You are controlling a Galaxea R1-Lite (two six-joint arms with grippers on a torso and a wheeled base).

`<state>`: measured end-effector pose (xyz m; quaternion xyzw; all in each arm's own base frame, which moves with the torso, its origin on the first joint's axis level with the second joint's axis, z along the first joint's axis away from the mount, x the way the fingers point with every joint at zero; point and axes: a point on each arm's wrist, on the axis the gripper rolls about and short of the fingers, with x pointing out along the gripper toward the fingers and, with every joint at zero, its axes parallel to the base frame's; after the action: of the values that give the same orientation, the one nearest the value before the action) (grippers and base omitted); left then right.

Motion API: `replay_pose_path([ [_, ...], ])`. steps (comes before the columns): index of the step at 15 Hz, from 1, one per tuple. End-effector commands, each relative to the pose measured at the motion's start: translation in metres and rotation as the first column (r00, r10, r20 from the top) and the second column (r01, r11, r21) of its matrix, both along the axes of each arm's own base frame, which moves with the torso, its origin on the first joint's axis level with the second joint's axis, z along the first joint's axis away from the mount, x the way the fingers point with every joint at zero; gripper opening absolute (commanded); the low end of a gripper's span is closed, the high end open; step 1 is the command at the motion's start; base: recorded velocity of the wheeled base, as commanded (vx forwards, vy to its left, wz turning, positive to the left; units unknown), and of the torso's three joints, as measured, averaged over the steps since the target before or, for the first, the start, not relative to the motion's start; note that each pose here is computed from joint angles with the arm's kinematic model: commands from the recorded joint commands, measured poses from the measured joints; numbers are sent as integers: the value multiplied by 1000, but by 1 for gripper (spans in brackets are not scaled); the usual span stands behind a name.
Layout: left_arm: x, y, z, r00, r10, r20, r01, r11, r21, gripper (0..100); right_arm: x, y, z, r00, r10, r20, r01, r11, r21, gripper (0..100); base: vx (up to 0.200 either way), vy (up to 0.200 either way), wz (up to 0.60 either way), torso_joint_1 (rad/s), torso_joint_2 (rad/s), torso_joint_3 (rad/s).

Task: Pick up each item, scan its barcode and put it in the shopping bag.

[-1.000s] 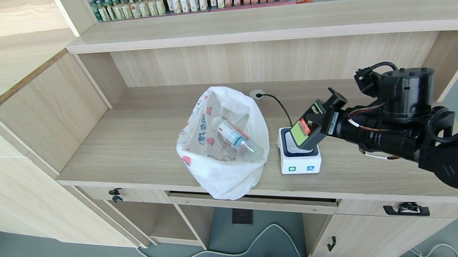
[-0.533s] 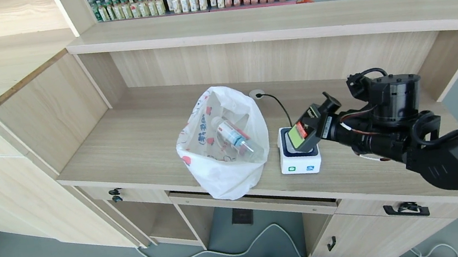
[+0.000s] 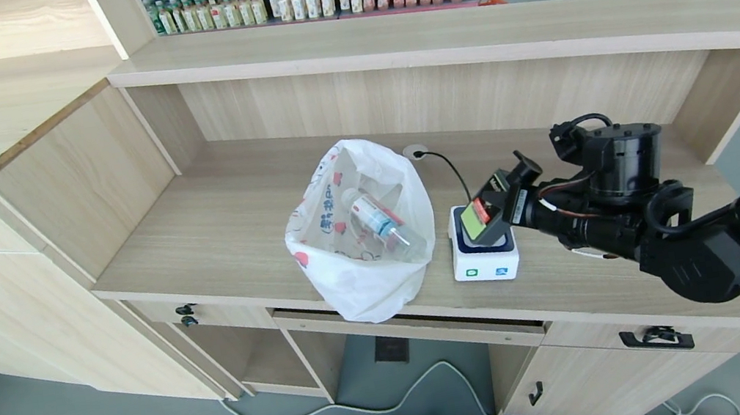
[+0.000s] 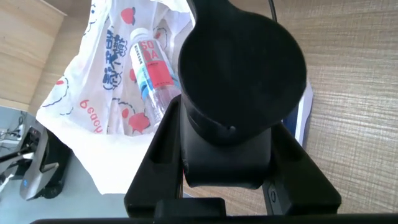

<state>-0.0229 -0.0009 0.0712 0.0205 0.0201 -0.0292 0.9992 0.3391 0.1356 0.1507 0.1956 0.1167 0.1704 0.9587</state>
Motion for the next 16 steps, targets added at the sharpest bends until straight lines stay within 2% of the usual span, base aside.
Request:
replay_pose_path([
  [1, 0, 0, 0, 1000, 1, 0, -1, 1000, 0, 100, 2, 1, -4, 1000, 0, -9, 0, 1000, -3, 0, 0, 0, 0, 0, 0, 0],
  [16, 0, 0, 0, 1000, 1, 0, -1, 1000, -4, 100, 7, 4, -4, 1000, 17, 3, -17, 1000, -11, 0, 0, 0, 0, 0, 0, 0],
])
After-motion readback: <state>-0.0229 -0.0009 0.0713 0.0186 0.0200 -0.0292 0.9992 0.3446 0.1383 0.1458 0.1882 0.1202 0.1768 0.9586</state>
